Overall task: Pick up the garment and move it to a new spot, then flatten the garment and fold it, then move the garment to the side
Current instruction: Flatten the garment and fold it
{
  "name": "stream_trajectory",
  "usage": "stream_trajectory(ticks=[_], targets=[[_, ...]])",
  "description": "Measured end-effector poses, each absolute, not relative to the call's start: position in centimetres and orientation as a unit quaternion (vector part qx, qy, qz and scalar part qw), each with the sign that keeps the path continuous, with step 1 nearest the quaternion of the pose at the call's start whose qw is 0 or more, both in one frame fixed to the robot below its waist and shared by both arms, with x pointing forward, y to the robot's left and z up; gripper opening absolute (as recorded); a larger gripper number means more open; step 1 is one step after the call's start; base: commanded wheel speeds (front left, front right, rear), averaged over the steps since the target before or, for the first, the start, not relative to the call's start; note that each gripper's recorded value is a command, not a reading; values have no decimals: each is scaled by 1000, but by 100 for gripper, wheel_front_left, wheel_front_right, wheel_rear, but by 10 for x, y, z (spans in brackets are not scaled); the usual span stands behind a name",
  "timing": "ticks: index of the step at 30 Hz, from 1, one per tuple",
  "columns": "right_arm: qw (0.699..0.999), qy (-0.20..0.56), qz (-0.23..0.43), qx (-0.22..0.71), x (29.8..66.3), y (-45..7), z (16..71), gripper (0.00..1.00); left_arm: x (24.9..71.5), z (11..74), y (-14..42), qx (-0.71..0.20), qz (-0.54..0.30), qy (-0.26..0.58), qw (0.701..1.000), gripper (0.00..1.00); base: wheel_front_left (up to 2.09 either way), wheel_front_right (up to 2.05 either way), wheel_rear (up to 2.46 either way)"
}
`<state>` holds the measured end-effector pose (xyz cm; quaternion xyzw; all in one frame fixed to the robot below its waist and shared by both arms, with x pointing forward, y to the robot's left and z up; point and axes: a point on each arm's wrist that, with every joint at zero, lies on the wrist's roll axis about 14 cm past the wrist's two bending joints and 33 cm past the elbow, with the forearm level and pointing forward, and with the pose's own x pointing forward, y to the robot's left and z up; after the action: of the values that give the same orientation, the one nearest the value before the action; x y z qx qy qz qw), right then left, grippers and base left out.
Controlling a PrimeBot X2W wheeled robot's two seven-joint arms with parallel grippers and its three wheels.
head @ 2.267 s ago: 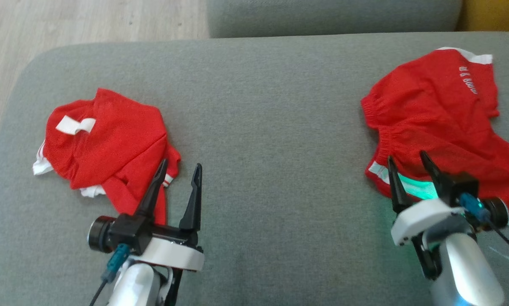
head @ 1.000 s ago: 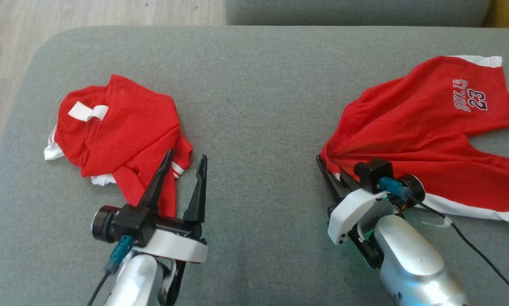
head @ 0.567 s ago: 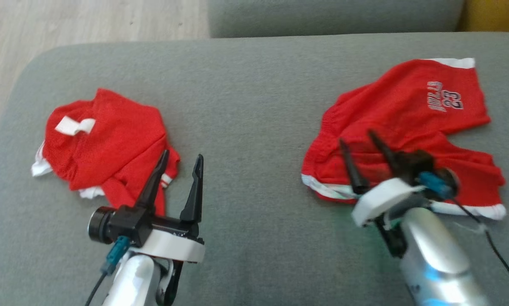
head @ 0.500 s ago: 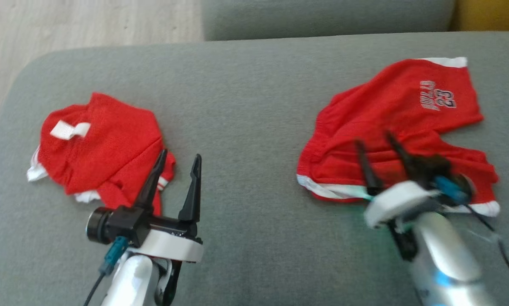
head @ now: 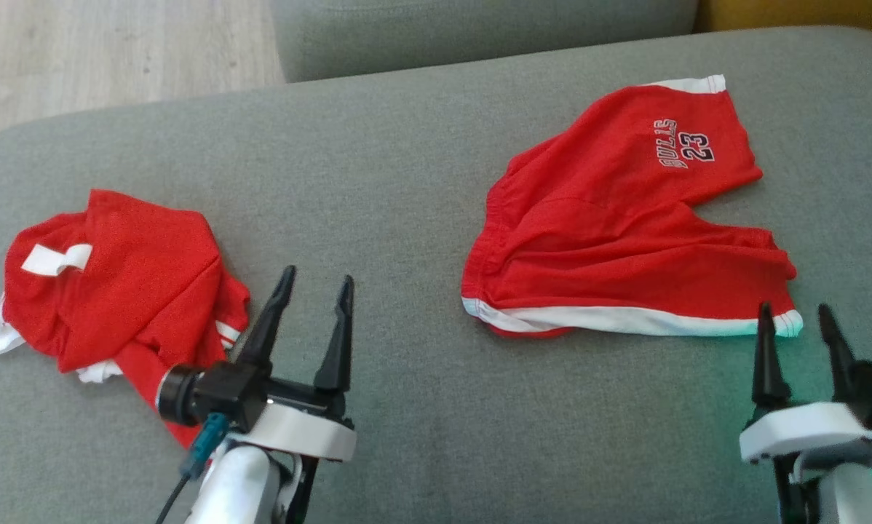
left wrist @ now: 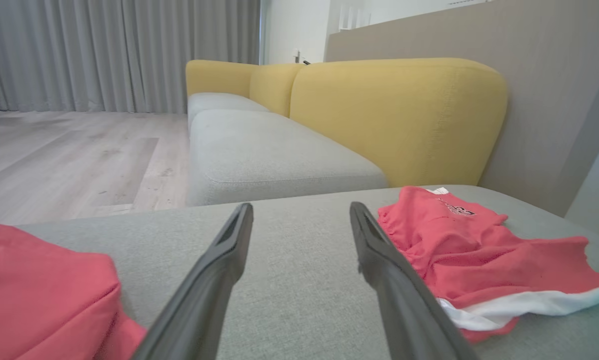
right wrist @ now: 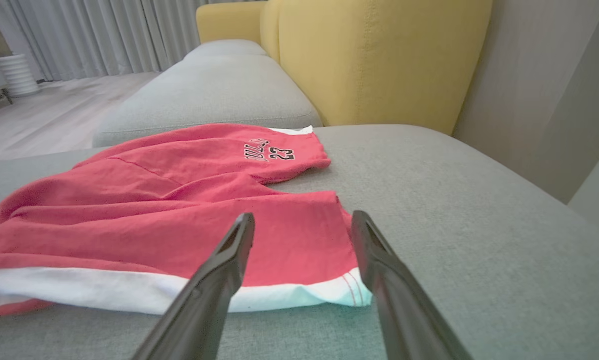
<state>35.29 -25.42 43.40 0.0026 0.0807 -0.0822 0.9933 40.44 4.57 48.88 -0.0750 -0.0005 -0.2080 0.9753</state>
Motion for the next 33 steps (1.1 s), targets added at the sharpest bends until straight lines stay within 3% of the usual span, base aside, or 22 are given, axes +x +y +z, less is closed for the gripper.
stream_trajectory(ticks=[6, 15, 33], targets=[[994, 69, -84, 2, 359, -256, 440, 100, 400, 471, 26, -68, -247, 27, 966, 100, 0, 0, 0], [992, 86, -88, 5, 360, -258, 430, 100, 377, 425, -42, -16, -393, 118, 912, 100, 0, 0, 0], [987, 106, -123, 6, 353, -279, 419, 100, 392, 397, -78, -24, -470, 175, 865, 100, 0, 0, 0]])
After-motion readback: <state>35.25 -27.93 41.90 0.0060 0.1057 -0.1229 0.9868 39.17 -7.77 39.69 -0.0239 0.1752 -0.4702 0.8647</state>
